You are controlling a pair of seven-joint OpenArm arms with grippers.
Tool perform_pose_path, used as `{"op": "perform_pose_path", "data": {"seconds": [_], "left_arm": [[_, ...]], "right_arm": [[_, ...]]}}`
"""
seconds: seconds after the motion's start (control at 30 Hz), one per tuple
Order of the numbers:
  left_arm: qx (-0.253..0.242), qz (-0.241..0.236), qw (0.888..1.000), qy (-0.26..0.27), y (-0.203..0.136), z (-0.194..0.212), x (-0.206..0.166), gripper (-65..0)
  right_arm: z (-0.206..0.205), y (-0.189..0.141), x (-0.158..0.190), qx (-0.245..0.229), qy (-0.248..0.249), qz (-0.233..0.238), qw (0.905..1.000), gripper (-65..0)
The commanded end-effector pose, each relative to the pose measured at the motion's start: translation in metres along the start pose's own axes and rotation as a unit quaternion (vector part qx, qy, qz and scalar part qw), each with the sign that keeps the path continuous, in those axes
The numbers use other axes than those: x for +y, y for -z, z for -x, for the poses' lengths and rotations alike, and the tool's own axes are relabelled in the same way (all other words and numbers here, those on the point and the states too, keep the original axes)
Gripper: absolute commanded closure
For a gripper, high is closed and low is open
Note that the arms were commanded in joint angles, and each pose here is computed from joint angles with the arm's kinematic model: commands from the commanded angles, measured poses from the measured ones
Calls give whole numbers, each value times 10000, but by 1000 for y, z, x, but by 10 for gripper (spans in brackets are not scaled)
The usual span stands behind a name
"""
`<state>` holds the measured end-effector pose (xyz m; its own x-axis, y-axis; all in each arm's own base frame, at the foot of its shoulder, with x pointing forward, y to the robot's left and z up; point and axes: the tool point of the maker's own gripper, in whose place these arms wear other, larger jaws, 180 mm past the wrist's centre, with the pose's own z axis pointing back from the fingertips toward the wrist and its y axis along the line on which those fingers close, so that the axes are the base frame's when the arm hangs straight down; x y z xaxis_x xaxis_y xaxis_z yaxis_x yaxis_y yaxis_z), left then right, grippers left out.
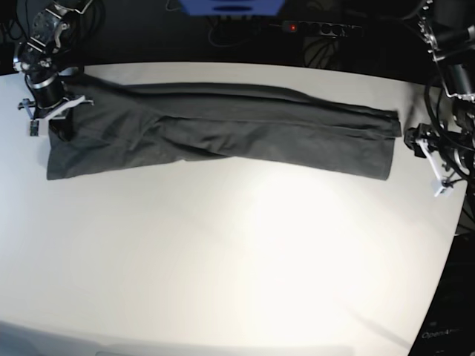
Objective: Fold the T-shirt properly
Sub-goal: 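Move the left gripper down to the strip end and grasp it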
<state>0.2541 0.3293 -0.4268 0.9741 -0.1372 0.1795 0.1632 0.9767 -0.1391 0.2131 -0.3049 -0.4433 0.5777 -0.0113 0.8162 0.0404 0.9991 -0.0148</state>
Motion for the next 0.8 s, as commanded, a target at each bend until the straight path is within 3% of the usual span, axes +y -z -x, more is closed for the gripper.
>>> {"op": "perform_pose_path", "data": {"seconds": [0.0,0.17,0.33,0.63,0.77], "left_arm": [[-107,-81,9999,32,-11,-9,7,-315],[-516,243,9984,-7,-20,-28,-1,-315],[-832,474,9954,-61,-32,-38,-1,-315],[-1178,979,9881,-128,-36,-48,-18,-315],[-997,1359,9845,-486,-14,-36,-29,-315]], "right_arm": [[29,-4,-2,700,-230,29,9973,-6],[40,-4,2,971,-495,45,9940,-6],[40,-1,13,830,-544,-15,9951,-6],[42,-1,19,839,-516,-43,9951,-6],[43,-1,18,861,-523,-39,9949,-7]]}}
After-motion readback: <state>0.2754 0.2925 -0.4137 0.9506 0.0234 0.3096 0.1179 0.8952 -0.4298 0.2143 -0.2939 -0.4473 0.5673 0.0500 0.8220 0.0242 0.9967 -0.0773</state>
